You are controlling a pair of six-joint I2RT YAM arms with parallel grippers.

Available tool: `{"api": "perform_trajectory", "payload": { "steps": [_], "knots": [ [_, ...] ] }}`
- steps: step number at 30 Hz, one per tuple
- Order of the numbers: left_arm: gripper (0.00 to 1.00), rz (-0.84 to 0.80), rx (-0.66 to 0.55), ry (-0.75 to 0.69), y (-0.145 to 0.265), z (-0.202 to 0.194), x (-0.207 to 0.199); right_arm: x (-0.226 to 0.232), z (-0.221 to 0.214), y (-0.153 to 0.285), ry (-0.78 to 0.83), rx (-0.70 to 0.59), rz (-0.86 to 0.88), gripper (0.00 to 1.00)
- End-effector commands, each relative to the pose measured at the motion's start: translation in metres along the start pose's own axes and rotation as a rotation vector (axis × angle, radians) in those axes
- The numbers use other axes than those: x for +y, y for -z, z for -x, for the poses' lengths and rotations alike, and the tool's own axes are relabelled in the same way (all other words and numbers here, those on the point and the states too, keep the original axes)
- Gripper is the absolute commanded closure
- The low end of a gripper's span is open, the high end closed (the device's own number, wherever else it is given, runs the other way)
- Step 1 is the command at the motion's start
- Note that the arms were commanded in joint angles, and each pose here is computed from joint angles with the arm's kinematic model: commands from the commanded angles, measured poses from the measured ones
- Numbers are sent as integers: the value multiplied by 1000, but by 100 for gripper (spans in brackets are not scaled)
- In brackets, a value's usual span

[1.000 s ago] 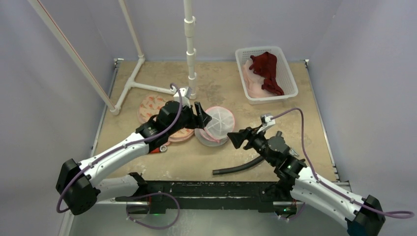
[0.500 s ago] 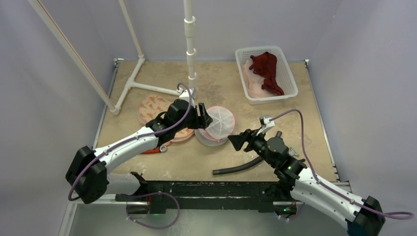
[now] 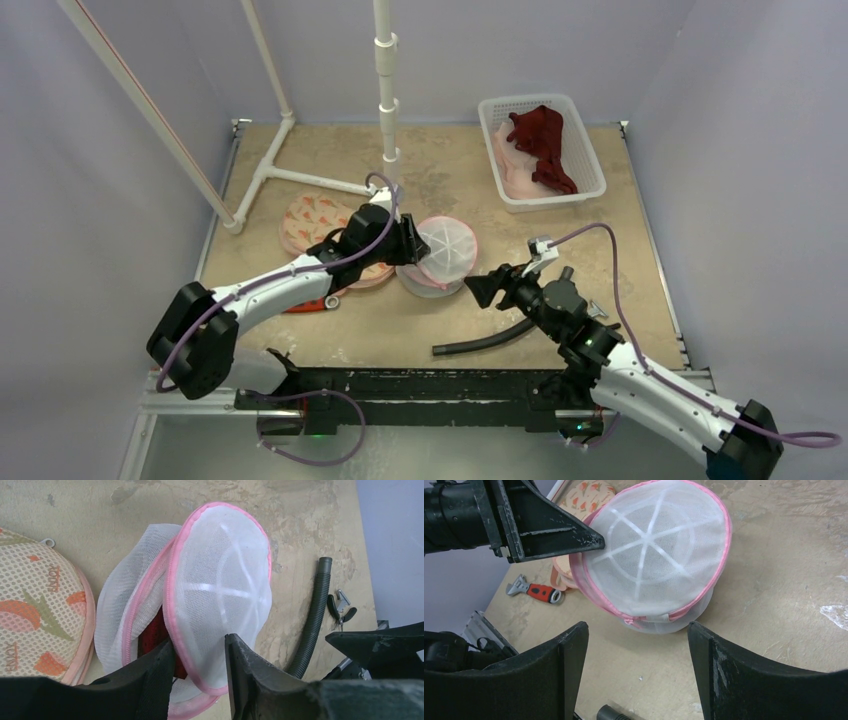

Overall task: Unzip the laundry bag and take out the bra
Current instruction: Open the laundry bag at the center of the board.

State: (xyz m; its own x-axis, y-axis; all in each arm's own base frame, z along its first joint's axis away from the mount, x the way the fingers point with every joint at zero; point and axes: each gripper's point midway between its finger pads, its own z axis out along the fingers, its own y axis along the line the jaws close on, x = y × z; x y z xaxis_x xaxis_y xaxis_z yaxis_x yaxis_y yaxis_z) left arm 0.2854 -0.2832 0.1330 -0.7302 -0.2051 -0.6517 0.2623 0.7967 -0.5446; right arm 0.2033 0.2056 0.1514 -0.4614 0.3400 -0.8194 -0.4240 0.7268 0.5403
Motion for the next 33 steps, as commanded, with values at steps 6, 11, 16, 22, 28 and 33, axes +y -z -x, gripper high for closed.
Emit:
{"api": "perform_trajectory", "payload": {
  "steps": [6, 11, 16, 22, 28, 33],
  "knots": [
    [78, -178, -79, 17, 16, 17, -29, 5, 18, 6, 19, -49, 4, 25],
    [82, -247, -119, -48, 28, 26, -43, 8, 31, 11, 26, -79, -3, 24],
    [90, -318, -156, -144, 43, 33, -56, 11, 47, 18, 31, -119, -11, 24],
    [97, -381, -192, -360, 62, 26, -76, 3, 90, 39, -3, -271, -107, 24],
    [90, -384, -243, -575, 77, 8, -92, 29, 134, 55, 12, -338, -66, 21],
    [80, -511, -332, -691, 99, -14, -109, 41, 151, 64, 20, -372, -38, 21]
  ]
}}
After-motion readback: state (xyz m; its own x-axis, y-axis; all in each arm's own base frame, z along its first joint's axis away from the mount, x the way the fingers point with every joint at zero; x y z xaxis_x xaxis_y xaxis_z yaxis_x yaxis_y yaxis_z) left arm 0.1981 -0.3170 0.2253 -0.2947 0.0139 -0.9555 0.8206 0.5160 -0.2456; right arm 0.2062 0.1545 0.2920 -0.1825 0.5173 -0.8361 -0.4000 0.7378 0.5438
